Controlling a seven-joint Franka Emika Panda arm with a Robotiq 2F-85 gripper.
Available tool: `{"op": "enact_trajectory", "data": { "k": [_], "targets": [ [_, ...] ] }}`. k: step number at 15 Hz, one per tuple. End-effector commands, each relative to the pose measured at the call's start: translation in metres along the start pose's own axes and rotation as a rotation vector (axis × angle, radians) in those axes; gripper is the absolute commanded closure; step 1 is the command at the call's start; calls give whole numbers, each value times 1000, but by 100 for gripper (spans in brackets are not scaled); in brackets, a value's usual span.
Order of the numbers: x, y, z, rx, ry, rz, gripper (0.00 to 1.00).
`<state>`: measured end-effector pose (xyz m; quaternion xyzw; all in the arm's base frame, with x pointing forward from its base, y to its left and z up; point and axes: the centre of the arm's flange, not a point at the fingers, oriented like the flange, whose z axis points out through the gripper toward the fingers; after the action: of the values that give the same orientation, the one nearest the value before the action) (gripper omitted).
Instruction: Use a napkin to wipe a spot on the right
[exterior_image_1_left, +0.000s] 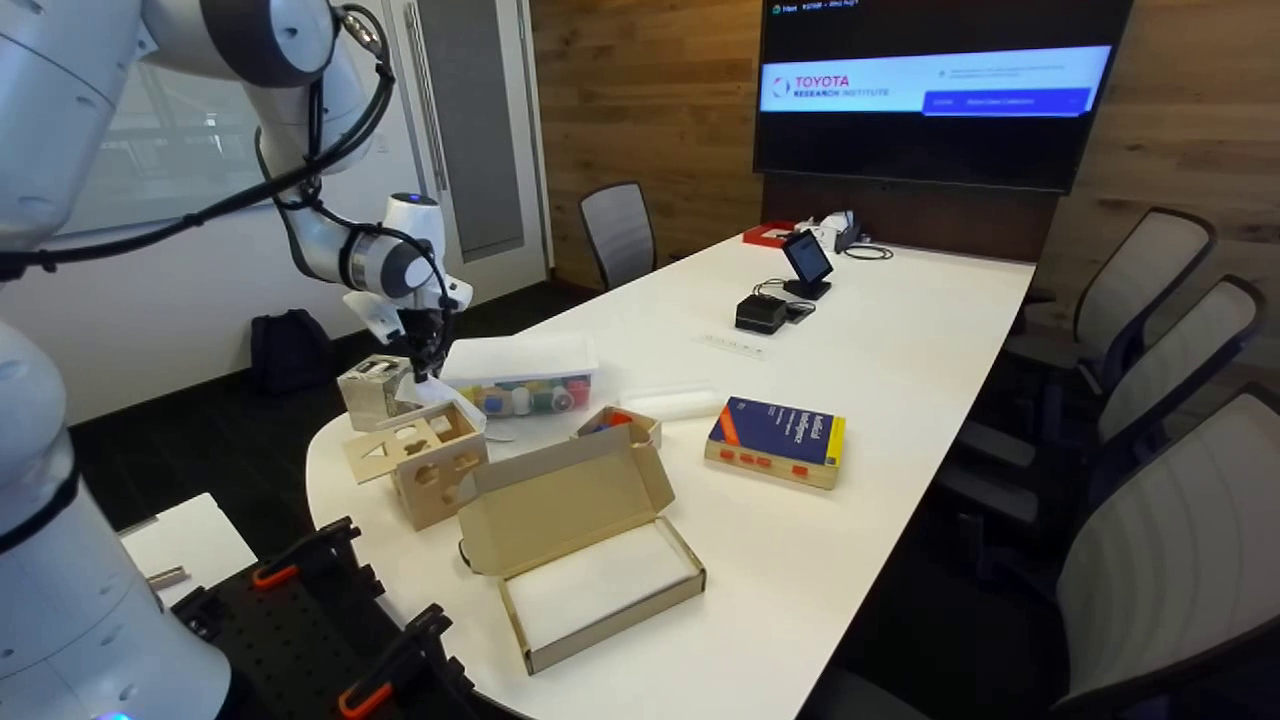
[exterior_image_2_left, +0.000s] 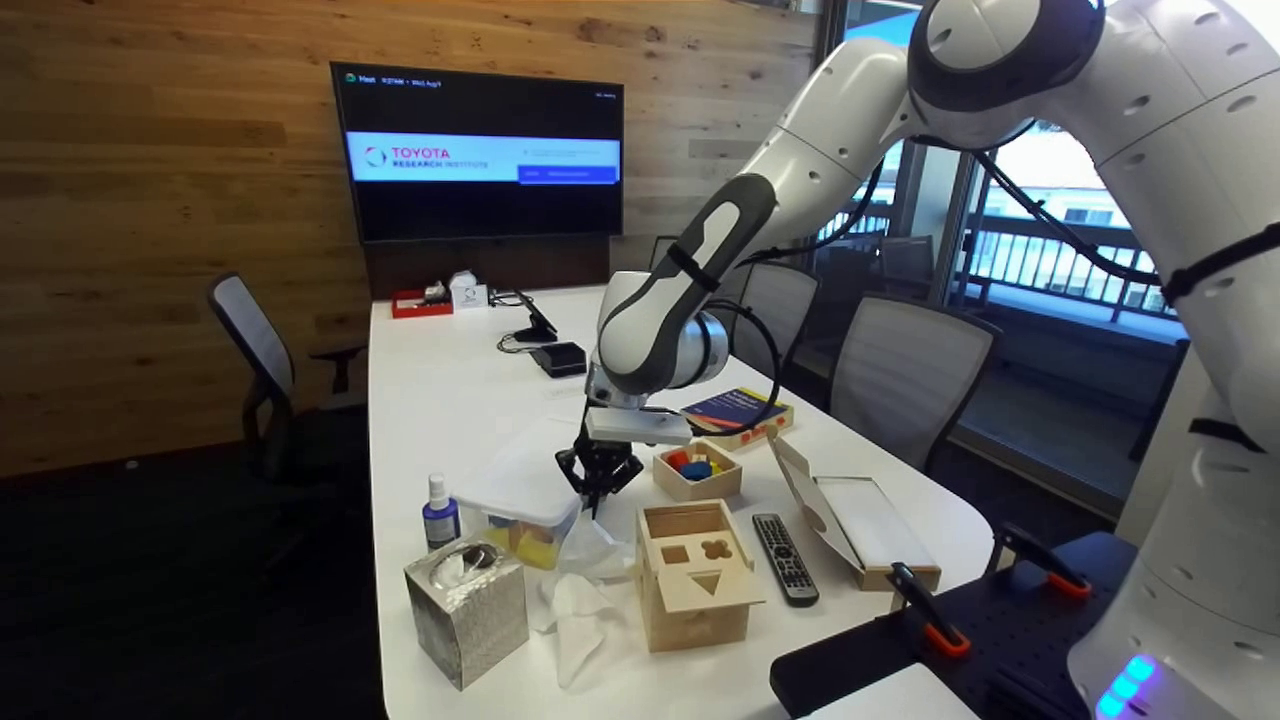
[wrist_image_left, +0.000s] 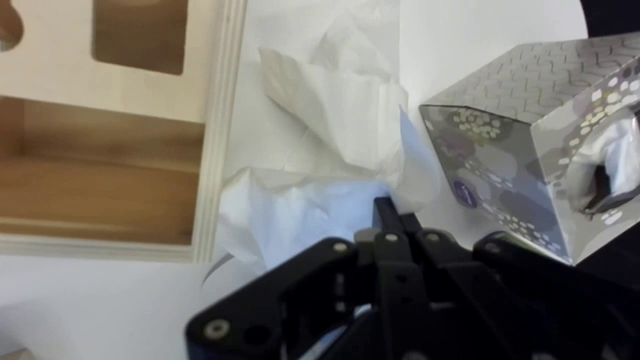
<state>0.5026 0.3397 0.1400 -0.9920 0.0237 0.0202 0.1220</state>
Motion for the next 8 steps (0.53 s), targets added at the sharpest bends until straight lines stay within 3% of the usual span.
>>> {"op": "enact_trajectory", "data": {
  "k": [1,3,4,6,8],
  "targets": [
    [1,27,-11,70,-77,-66,100],
    [11,38,-7,106,-130,-106,100],
    [17,42,-4,115,-164,-126,74],
    [24,52,-2,119,-222,-163,68],
    [29,61,-3,123,-269,-192,53]
  ]
}}
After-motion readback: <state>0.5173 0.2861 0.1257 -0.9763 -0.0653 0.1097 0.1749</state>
